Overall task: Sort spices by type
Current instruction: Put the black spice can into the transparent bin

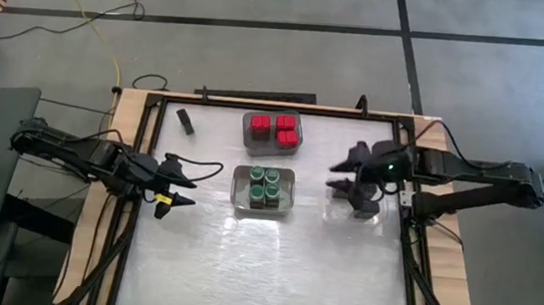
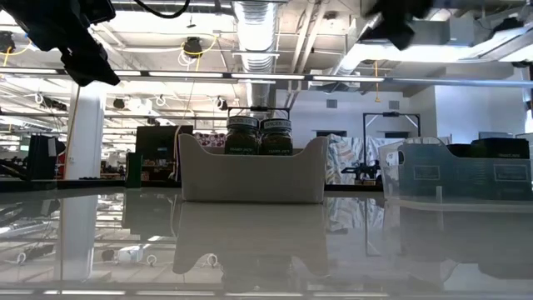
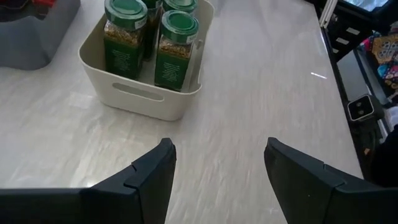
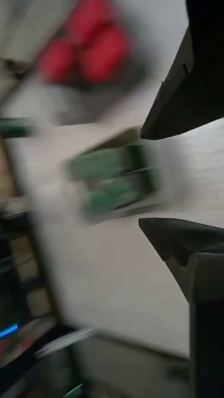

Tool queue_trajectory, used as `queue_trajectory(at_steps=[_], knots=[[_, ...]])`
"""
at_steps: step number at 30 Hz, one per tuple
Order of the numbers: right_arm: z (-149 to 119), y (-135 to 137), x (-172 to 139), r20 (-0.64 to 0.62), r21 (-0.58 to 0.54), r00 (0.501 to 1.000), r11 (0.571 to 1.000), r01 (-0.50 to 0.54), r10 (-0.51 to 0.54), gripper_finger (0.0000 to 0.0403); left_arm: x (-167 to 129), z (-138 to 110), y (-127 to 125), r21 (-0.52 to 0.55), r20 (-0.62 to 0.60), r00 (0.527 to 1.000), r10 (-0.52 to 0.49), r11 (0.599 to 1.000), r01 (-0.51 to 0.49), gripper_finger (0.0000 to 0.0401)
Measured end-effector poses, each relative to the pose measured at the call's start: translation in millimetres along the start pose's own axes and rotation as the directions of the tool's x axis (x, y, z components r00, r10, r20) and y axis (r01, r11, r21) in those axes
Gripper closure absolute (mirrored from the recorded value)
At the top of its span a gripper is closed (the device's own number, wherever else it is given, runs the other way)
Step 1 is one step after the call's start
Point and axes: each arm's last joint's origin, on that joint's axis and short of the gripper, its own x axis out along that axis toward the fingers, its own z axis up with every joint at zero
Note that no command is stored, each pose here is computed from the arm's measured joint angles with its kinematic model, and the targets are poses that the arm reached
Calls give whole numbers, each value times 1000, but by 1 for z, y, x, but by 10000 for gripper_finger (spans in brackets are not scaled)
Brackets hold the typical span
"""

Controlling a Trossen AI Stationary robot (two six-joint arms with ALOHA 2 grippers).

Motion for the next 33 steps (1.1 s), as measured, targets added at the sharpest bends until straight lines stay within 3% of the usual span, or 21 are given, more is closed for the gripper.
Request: queue_trajectory(at_steps=[3, 6, 13, 19, 25, 29, 33], knots=[[15, 3, 5, 143, -3, 989, 1000, -31, 31, 158, 0, 1, 1, 21, 19, 999, 38, 999, -38, 166], [21, 4, 12, 208, -48, 977, 998, -32, 41, 158, 0, 2, 3, -7, 52, 994, 92, 996, -92, 166], [16, 2, 38, 147, -100, 989, 995, -5, 20, 158, -1, 7, 4, -248, 141, 972, 190, 957, -151, 166], [14, -8, 55, 112, -15, 993, 1000, 27, -25, 158, 3, 7, 4, -285, 134, 968, 211, 944, -167, 158], [16, -30, 59, 109, 60, 988, 993, 100, -106, 158, 15, 8, 9, -298, 90, 957, 274, 925, -237, 106], [18, -44, 60, 109, 100, 982, 984, 145, -155, 158, 23, 9, 13, -391, 62, 946, 319, 879, -272, 73], [19, -55, 58, 116, 186, 974, 967, 172, -196, 158, 30, 8, 14, -479, 38, 942, 332, 834, -275, 68]])
